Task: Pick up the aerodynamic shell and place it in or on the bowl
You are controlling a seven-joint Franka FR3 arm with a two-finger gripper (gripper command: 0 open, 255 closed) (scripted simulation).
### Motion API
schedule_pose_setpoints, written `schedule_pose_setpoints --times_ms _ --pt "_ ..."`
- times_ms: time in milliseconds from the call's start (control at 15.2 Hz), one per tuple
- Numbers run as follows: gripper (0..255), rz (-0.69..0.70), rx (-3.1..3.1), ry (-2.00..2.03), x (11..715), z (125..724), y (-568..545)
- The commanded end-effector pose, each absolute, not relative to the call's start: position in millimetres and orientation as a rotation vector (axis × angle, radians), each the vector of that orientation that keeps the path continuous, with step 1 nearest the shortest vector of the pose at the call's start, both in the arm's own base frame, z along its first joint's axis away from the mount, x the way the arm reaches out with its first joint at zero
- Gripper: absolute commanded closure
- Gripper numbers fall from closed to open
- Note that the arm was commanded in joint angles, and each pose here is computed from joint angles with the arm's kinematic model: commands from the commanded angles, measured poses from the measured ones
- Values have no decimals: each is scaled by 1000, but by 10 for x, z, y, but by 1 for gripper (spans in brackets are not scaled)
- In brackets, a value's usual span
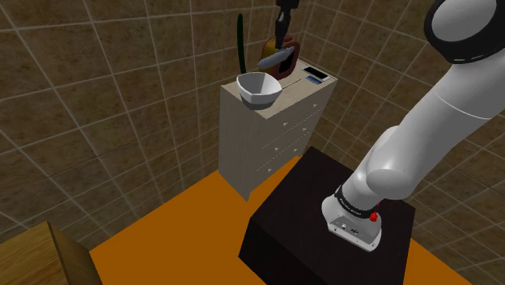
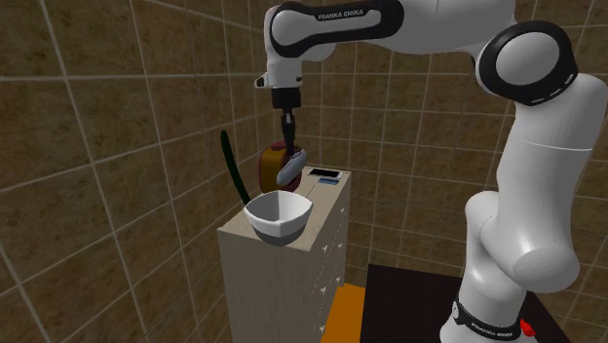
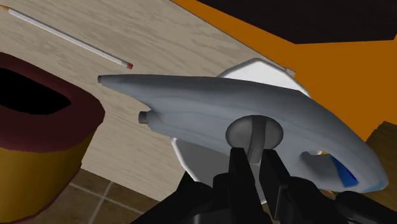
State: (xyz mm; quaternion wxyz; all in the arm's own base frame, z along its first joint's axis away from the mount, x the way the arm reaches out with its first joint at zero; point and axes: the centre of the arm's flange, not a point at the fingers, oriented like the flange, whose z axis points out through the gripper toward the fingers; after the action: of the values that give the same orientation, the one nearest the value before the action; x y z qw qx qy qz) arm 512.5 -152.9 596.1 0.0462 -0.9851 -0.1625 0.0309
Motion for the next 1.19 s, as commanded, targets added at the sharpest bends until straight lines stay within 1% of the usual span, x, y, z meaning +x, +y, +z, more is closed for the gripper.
schedule_pose_setpoints --times_ms 0,66,1122 --pt "255 94 -3007 -494 5209 5986 -1278" --pt "255 94 -3007 -494 5238 6001 -1183" --pt "255 94 -3007 -494 5238 5156 -1183"
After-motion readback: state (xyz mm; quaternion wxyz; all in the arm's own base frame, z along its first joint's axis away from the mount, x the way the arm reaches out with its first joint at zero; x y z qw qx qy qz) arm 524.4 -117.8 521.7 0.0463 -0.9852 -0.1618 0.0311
